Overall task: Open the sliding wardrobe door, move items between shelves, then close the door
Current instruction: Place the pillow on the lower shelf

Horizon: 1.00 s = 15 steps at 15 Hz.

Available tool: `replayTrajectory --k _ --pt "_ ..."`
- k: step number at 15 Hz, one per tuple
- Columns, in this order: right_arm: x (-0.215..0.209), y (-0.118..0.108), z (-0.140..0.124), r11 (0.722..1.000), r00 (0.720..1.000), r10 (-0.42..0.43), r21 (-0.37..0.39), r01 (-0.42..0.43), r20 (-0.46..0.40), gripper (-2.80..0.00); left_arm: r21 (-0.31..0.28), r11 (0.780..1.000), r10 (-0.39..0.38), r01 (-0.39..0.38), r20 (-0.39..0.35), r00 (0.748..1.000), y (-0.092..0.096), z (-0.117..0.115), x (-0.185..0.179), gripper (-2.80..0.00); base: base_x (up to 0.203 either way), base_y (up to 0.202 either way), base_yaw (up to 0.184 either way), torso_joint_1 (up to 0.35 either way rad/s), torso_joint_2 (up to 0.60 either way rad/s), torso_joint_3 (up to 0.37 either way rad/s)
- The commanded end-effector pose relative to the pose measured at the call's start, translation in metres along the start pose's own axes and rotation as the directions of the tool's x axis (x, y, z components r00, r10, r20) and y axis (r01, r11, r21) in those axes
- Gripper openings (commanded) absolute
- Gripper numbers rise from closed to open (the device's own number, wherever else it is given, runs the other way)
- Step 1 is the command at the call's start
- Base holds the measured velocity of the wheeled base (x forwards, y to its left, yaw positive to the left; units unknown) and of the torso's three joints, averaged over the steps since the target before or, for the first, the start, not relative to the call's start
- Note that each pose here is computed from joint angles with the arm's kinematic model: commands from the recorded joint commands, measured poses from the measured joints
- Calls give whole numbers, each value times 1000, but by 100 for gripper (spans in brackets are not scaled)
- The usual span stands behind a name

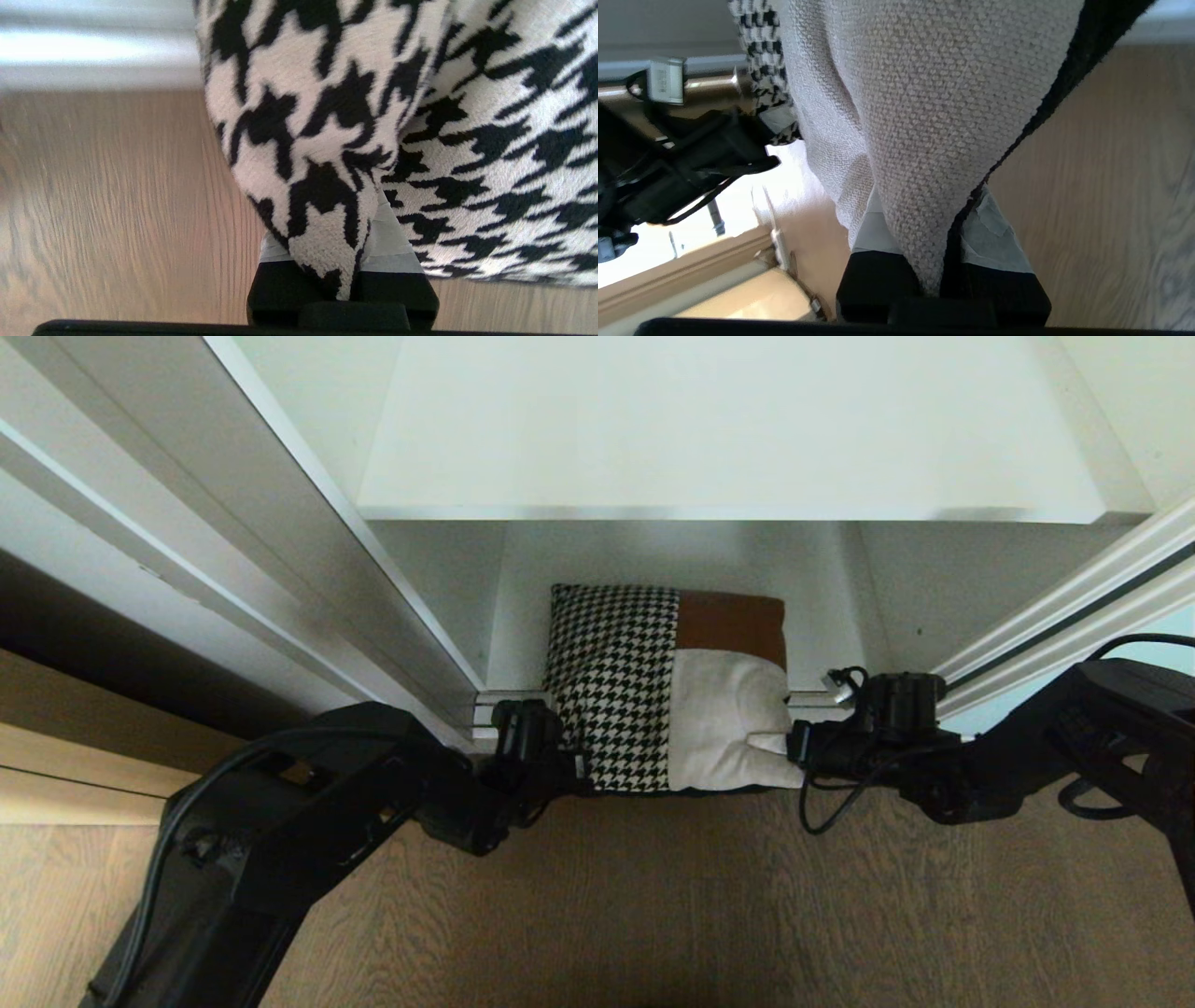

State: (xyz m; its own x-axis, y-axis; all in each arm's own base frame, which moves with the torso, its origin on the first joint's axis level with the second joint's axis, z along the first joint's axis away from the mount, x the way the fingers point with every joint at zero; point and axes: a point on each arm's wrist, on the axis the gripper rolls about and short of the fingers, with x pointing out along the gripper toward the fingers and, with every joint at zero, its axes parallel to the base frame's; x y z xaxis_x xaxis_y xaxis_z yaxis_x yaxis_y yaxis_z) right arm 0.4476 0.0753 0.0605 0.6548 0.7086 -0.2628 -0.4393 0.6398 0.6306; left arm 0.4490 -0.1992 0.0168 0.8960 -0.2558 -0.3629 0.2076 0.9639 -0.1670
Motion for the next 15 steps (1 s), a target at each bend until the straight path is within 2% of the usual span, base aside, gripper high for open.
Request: replayTrajectory --k 1,5,8,10,12,13,15 --pt "7 -5 2 1000 1000 -16 -3 16 15 -280 -21 1000 11 -10 32 999 2 8 9 -280 0 0 0 0 0 0" --pt "15 -2 15 1000 999 -15 -23 16 34 -280 -65 998 18 -12 91 996 8 29 14 -280 0 0 0 0 0 0" --pt "25 -4 22 999 999 -34 -24 35 37 -280 -65 997 39 -35 66 997 11 22 25 -280 0 0 0 0 0 0" --pt "39 -11 30 998 997 -53 -32 55 59 -280 -58 997 47 -43 63 997 12 26 25 -280 0 0 0 0 0 0" --pt "44 -18 32 997 996 -79 -15 80 45 -280 -47 998 54 -51 78 995 13 33 24 -280 0 0 0 0 0 0" --pt "44 -16 39 997 996 -80 -17 81 49 -280 -13 997 72 -71 101 992 14 39 24 -280 0 0 0 0 0 0" --pt "45 -11 51 996 995 -86 -10 87 39 -280 10 995 94 -96 164 982 17 58 26 -280 0 0 0 0 0 0"
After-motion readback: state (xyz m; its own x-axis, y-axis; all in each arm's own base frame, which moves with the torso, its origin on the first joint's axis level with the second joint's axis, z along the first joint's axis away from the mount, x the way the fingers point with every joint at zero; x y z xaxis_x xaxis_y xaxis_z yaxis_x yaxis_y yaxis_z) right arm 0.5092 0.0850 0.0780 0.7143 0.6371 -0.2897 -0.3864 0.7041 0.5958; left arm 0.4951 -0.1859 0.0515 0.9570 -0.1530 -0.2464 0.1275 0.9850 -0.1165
